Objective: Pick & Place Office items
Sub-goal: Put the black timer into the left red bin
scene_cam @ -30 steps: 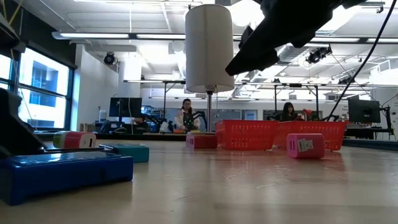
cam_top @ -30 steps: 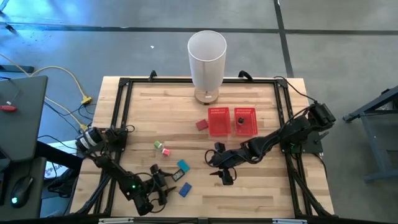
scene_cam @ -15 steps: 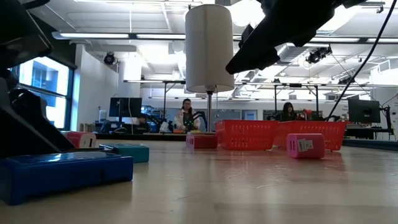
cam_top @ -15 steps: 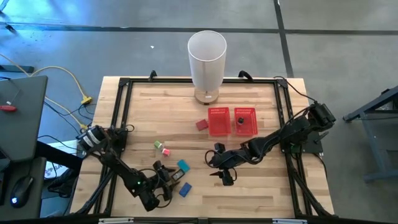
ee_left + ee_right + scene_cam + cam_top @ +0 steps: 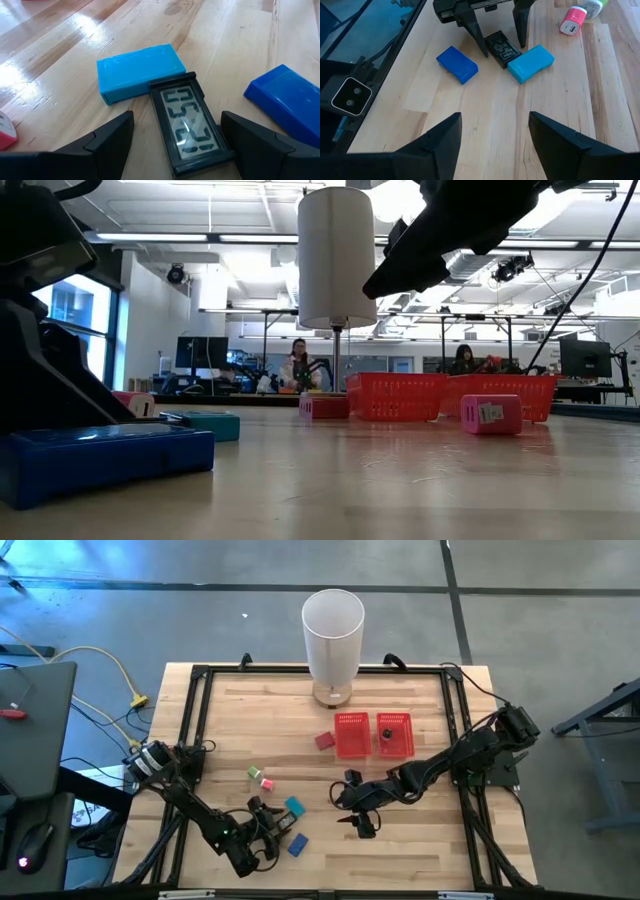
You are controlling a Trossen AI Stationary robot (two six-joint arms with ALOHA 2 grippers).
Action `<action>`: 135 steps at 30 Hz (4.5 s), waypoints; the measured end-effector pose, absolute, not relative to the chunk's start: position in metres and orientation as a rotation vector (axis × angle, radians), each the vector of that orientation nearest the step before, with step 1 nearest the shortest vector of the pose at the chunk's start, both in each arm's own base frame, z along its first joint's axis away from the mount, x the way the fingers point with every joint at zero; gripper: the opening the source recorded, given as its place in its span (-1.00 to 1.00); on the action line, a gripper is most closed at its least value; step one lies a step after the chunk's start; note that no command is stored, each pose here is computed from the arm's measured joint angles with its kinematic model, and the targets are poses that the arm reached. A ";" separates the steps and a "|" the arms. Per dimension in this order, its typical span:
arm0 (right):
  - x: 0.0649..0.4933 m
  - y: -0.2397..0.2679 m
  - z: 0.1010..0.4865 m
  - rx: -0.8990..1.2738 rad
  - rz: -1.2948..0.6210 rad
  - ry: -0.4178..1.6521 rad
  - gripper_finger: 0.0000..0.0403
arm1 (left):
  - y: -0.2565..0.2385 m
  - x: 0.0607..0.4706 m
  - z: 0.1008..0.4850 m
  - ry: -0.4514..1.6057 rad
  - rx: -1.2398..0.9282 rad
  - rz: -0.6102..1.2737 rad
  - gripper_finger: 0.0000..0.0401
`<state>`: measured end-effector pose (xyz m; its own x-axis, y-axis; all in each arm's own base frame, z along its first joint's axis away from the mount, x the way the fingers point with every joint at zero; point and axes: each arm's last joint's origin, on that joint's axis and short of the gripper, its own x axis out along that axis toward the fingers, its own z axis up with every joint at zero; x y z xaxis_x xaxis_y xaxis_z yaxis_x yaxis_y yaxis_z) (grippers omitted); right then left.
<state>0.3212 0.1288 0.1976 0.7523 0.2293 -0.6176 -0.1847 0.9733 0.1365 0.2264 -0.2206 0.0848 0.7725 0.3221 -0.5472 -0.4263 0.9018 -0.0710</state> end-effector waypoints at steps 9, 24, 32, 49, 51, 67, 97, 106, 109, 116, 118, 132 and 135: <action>0.321 0.129 0.198 0.068 0.226 0.683 0.08 | -0.220 0.226 0.085 0.554 -0.195 0.409 0.44; 0.321 0.129 0.198 0.070 0.226 0.683 0.08 | -0.220 0.229 0.085 0.546 -0.211 0.412 0.44; 0.321 0.129 0.198 0.071 0.225 0.683 0.08 | -0.220 0.229 0.085 0.544 -0.215 0.411 0.44; 0.321 0.129 0.198 0.072 0.225 0.683 0.08 | -0.221 0.230 0.086 0.533 -0.232 0.406 0.39; 0.321 0.129 0.198 0.072 0.225 0.684 0.08 | -0.221 0.230 0.086 0.532 -0.233 0.406 0.31; 0.321 0.129 0.198 0.072 0.225 0.683 0.08 | -0.221 0.230 0.087 0.527 -0.245 0.405 -0.28; 0.321 0.129 0.198 0.076 0.223 0.684 0.08 | -0.222 0.234 0.088 0.548 -0.278 0.377 -0.27; 0.321 0.129 0.198 0.076 0.223 0.684 0.08 | -0.223 0.235 0.097 0.555 -0.302 0.343 -0.27; 0.321 0.129 0.197 0.076 0.224 0.685 0.08 | -0.224 0.234 0.101 0.560 -0.302 0.324 -0.27; 0.321 0.129 0.198 0.076 0.224 0.684 0.08 | -0.224 0.234 0.105 0.557 -0.310 0.312 -0.28; 0.321 0.129 0.198 0.076 0.223 0.684 0.08 | -0.224 0.234 0.105 0.556 -0.310 0.312 -0.28; 0.321 0.129 0.198 0.076 0.222 0.683 0.08 | -0.226 0.237 0.109 0.522 -0.301 0.295 -0.28; 0.322 0.129 0.198 0.078 0.223 0.673 0.08 | -0.226 0.239 0.110 0.515 -0.304 0.292 -0.28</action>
<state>0.3219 0.1290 0.1983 0.7592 0.2300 -0.6089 -0.1795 0.9732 0.1437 0.2386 -0.2263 0.1097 0.8312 0.1959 -0.5204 -0.3466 0.9144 -0.2093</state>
